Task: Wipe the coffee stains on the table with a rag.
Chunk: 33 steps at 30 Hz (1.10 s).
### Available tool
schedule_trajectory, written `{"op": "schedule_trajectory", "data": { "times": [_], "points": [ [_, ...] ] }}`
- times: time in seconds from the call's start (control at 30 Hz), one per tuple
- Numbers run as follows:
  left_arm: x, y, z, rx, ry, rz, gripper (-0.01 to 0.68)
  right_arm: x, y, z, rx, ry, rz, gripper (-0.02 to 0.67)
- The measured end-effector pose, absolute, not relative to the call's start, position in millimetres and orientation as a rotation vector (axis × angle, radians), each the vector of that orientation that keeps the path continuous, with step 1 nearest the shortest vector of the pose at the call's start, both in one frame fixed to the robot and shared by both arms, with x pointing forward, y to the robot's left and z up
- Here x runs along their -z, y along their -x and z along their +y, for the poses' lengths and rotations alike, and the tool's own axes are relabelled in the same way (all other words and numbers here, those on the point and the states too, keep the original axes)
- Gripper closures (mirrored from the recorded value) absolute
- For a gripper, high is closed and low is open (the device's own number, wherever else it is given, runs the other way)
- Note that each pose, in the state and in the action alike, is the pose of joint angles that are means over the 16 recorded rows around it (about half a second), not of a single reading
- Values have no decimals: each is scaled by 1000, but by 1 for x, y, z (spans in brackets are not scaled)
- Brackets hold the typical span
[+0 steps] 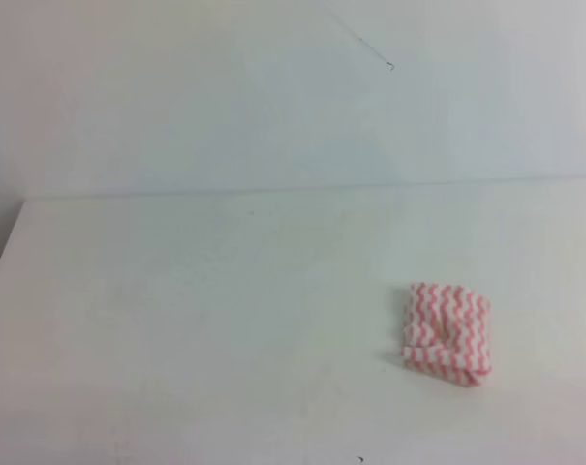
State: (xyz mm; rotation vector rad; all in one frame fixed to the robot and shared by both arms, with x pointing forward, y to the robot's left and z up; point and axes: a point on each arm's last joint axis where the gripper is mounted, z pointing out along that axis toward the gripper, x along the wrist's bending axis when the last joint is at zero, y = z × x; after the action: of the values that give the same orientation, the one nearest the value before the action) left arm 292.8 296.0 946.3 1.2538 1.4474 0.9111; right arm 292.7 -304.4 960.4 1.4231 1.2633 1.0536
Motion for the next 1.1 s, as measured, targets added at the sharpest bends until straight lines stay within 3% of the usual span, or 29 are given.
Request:
{"op": "schedule_trajectory", "data": {
  "times": [1.1],
  "points": [
    [-946,-293,296,-904,-1262,1457,673,-960,-293,-304,-1051,-1425,1267,652]
  ]
}}
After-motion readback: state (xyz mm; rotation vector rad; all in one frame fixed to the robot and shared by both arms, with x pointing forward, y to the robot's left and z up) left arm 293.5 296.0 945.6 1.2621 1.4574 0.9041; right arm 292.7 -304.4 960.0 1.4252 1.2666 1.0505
